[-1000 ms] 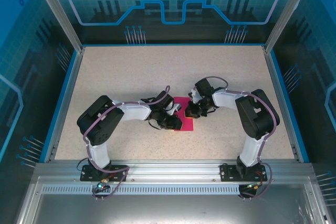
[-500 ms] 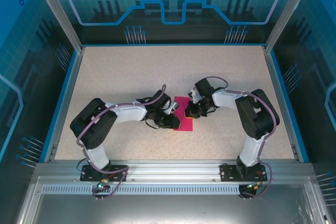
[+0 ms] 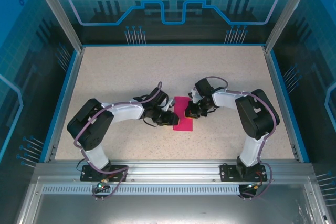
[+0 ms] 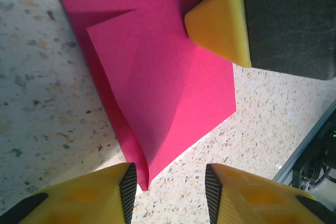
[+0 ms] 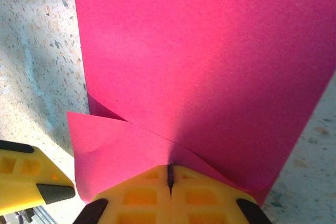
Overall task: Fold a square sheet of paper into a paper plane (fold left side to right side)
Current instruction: Fold the triangle a second time at the center of the table.
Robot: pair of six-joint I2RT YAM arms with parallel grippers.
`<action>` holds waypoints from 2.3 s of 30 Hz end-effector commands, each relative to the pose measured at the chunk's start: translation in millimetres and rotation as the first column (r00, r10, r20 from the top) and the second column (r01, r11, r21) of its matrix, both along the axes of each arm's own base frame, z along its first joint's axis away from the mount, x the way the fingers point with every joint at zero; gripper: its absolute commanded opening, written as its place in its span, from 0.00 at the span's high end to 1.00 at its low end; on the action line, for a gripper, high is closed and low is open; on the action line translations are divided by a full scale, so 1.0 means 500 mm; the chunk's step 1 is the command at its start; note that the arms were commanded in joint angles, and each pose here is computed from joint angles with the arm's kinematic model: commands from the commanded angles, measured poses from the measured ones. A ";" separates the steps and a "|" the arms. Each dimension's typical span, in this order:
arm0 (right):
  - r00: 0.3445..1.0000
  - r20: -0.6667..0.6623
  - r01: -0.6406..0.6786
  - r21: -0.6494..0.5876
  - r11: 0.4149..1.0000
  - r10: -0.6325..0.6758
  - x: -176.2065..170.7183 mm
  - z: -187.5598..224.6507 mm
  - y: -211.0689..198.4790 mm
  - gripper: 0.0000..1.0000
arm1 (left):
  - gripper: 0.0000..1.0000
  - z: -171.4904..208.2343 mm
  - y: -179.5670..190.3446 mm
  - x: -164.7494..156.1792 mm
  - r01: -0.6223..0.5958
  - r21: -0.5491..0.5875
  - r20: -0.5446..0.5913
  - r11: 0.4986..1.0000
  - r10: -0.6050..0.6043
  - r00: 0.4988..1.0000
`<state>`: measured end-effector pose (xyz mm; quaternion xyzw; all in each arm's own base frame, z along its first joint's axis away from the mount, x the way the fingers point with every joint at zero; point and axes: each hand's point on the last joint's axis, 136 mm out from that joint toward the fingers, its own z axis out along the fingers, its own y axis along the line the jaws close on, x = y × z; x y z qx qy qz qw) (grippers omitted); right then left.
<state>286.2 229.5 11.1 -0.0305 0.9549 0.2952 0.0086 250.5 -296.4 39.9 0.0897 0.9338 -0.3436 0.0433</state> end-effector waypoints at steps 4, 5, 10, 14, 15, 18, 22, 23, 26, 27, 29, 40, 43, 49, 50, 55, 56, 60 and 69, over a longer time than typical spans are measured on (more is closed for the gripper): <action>0.998 -0.064 -0.007 -0.070 0.998 0.002 -0.025 -0.036 -0.024 1.00 | 0.66 0.036 -0.036 0.000 0.050 -0.117 -0.007 0.992 -0.051 0.999; 0.998 -0.067 -0.006 -0.070 0.998 0.001 -0.025 -0.037 -0.025 1.00 | 0.70 0.039 -0.042 -0.002 0.060 -0.131 -0.007 0.990 -0.062 0.998; 0.998 -0.066 -0.008 -0.072 0.997 0.004 -0.025 -0.036 -0.025 1.00 | 0.83 0.022 -0.046 -0.002 0.071 -0.122 -0.033 0.990 -0.076 0.997; 0.998 -0.066 -0.009 -0.073 0.997 0.004 -0.025 -0.036 -0.025 1.00 | 0.84 -0.002 -0.043 -0.001 0.072 -0.095 -0.048 0.993 -0.077 0.996; 0.998 -0.067 -0.009 -0.074 0.997 0.004 -0.025 -0.037 -0.026 1.00 | 0.84 -0.009 -0.039 0.001 0.070 -0.079 -0.051 0.994 -0.074 0.996; 0.998 -0.064 -0.011 -0.072 0.997 0.006 -0.024 -0.034 -0.024 1.00 | 0.84 -0.037 -0.026 0.004 0.053 -0.023 -0.066 0.998 -0.054 0.996; 0.999 -0.048 -0.018 -0.068 0.998 0.015 -0.023 -0.028 -0.024 1.00 | 0.85 -0.066 -0.006 0.001 0.018 0.034 -0.081 0.999 -0.015 0.997; 0.999 -0.037 -0.020 -0.062 0.998 0.018 -0.020 -0.023 -0.024 1.00 | 0.86 -0.070 -0.002 0.000 0.010 0.043 -0.084 0.999 -0.006 0.996; 0.999 0.003 -0.036 -0.014 0.999 0.036 -0.015 0.001 -0.013 1.00 | 0.88 -0.084 0.008 -0.008 -0.008 0.054 -0.100 0.999 0.014 0.995; 0.999 0.020 -0.044 0.004 0.999 0.044 -0.013 0.011 -0.008 1.00 | 0.89 -0.088 0.011 -0.010 -0.012 0.053 -0.106 0.999 0.018 0.994; 0.996 0.063 -0.067 0.038 0.997 0.065 -0.011 0.042 0.003 1.00 | 0.90 -0.097 0.015 -0.018 -0.016 0.054 -0.118 0.998 0.022 0.993; 0.985 0.037 -0.171 0.048 0.984 0.169 -0.067 0.044 0.053 1.00 | 0.91 -0.115 0.029 -0.029 -0.015 0.085 -0.128 0.996 0.026 0.991; 0.982 0.026 -0.186 0.050 0.981 0.185 -0.071 0.036 0.067 1.00 | 0.91 -0.117 0.031 -0.031 -0.014 0.091 -0.128 0.996 0.026 0.991; 0.981 0.006 -0.192 0.041 0.981 0.192 -0.069 0.018 0.077 1.00 | 0.90 -0.122 0.034 -0.032 -0.017 0.097 -0.128 0.995 0.030 0.991; 0.982 0.003 -0.191 0.038 0.981 0.191 -0.068 0.015 0.076 1.00 | 0.91 -0.123 0.035 -0.033 -0.019 0.100 -0.129 0.995 0.032 0.991; 0.982 -0.016 -0.186 0.004 0.983 0.186 -0.069 -0.004 0.069 1.00 | 0.91 -0.128 0.039 -0.035 -0.019 0.110 -0.133 0.994 0.034 0.991; 0.982 -0.017 -0.186 -0.009 0.982 0.186 -0.068 -0.007 0.066 1.00 | 0.90 -0.129 0.039 -0.034 -0.020 0.113 -0.132 0.993 0.035 0.991; 0.980 -0.023 -0.198 -0.072 0.978 0.197 -0.066 -0.016 0.047 1.00 | 0.90 -0.137 0.044 -0.037 -0.019 0.128 -0.140 0.992 0.037 0.990; 0.983 -0.008 -0.180 -0.149 0.972 0.181 -0.038 -0.011 -0.002 1.00 | 0.91 -0.153 0.055 -0.048 -0.013 0.151 -0.151 0.988 0.036 0.988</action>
